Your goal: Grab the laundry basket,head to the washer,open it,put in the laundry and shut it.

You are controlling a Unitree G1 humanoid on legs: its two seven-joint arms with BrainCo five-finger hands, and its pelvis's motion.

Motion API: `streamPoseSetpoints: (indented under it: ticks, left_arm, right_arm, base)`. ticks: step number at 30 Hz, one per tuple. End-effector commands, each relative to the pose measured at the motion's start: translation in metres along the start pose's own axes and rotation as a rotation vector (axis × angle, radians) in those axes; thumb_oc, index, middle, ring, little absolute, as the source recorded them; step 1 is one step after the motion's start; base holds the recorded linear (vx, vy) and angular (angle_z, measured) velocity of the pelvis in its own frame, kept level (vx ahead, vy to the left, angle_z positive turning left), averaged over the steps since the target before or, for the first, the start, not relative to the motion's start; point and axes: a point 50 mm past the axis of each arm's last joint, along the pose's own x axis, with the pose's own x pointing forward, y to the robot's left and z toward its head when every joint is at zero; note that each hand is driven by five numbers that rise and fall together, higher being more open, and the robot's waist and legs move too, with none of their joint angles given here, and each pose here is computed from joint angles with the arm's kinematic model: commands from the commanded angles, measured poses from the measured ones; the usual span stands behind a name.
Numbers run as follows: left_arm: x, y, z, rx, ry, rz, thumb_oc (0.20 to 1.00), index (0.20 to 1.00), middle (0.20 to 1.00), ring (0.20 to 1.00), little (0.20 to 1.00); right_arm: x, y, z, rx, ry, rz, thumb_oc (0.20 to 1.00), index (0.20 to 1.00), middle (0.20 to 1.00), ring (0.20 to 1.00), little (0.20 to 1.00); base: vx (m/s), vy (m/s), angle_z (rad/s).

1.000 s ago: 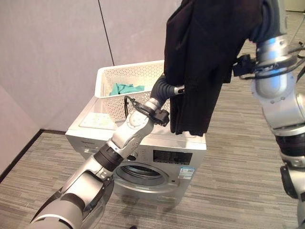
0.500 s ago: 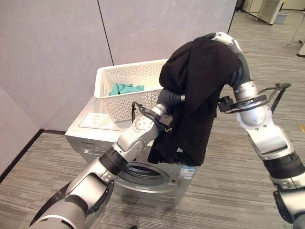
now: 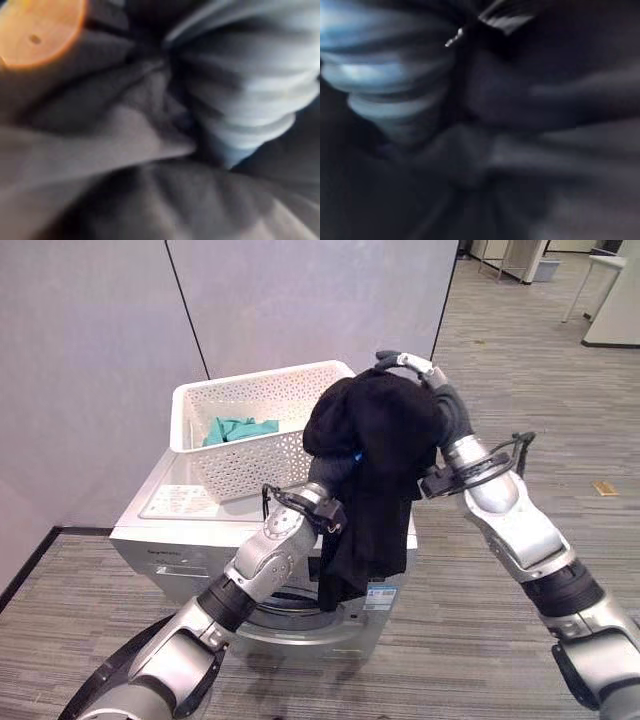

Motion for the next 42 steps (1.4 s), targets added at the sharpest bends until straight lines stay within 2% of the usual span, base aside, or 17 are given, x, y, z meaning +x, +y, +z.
streamPoseSetpoints:
  ticks: [1, 12, 16, 21, 25, 31, 33, 35, 39, 40, 41, 42]
  left_arm:
    - [0.014, -0.021, 0.026, -0.004, -0.154, -0.073, 0.2, 0.2, 0.2, 0.2, 0.2]
    - [-0.004, -0.006, 0.014, -0.066, -0.17, 0.011, 0.2, 0.2, 0.2, 0.2, 0.2]
    - [-0.011, 0.001, 0.015, -0.059, -0.189, 0.029, 0.2, 0.2, 0.2, 0.2, 0.2]
    - [-0.017, 0.015, 0.03, -0.032, -0.26, 0.072, 0.2, 0.2, 0.2, 0.2, 0.2]
    - [-0.033, 0.032, 0.052, 0.029, -0.349, 0.126, 0.2, 0.2, 0.2, 0.2, 0.2]
    - [-0.077, 0.052, 0.058, 0.105, -0.39, 0.216, 0.2, 0.2, 0.2, 0.2, 0.2]
    - [-0.1, 0.057, 0.051, 0.105, -0.366, 0.238, 0.2, 0.2, 0.2, 0.2, 0.2]
    - [-0.119, 0.059, 0.042, 0.096, -0.333, 0.253, 0.2, 0.2, 0.2, 0.2, 0.2]
    - [-0.145, 0.062, 0.027, 0.09, -0.264, 0.261, 0.2, 0.2, 0.2, 0.2, 0.2]
    - [-0.146, 0.062, 0.028, 0.092, -0.263, 0.262, 0.2, 0.2, 0.2, 0.2, 0.2]
    - [-0.16, 0.065, 0.026, 0.11, -0.25, 0.295, 0.2, 0.2, 0.2, 0.2, 0.2]
    - [-0.167, 0.067, 0.02, 0.104, -0.218, 0.31, 0.2, 0.2, 0.2, 0.2, 0.2]
  right_arm:
    - [0.016, 0.005, 0.028, 0.102, -0.167, 0.012, 1.0, 1.0, 1.0, 1.0, 1.0]
    - [-0.011, -0.002, 0.009, 0.234, -0.145, -0.092, 1.0, 1.0, 1.0, 1.0, 1.0]
    - [-0.034, -0.022, -0.006, 0.201, -0.083, -0.173, 1.0, 1.0, 1.0, 1.0, 1.0]
    - [-0.074, -0.055, -0.021, 0.123, -0.004, -0.355, 1.0, 1.0, 1.0, 1.0, 1.0]
    - [-0.116, -0.085, -0.023, -0.091, 0.091, -0.521, 1.0, 1.0, 1.0, 1.0, 1.0]
    - [-0.21, -0.114, -0.059, -0.342, 0.529, -0.717, 1.0, 1.0, 1.0, 1.0, 1.0]
    - [-0.253, -0.113, -0.081, -0.392, 0.76, -0.754, 1.0, 1.0, 1.0, 1.0, 1.0]
    - [-0.287, -0.103, -0.098, -0.383, 0.93, -0.755, 1.0, 1.0, 1.0, 1.0, 1.0]
    - [-0.352, -0.068, -0.144, -0.238, 1.281, -0.743, 1.0, 1.0, 1.0, 1.0, 1.0]
    - [-0.351, -0.068, -0.145, -0.237, 1.279, -0.741, 1.0, 1.0, 1.0, 1.0, 1.0]
    - [-0.388, -0.046, -0.164, -0.266, 1.523, -0.618, 1.0, 1.0, 1.0, 1.0, 1.0]
    - [-0.412, -0.024, -0.169, -0.241, 1.667, -0.511, 1.0, 1.0, 1.0, 1.0, 1.0]
  base:
    - [0.0, 0.009, -0.1]
    - [0.0, -0.001, -0.02]
    - [0.0, -0.004, -0.04]
    - [0.0, 0.0, 0.0]
    - [0.01, -0.003, -0.08]
    - [0.0, -0.025, -0.21]
    - [-0.02, -0.051, -0.06]
    - [-0.05, -0.063, -0.01]
    - [-0.06, -0.051, 0.06]
    - [-0.08, -0.042, 0.27]
    - [-0.06, -0.047, 0.32]
    - [-0.09, -0.07, 0.29]
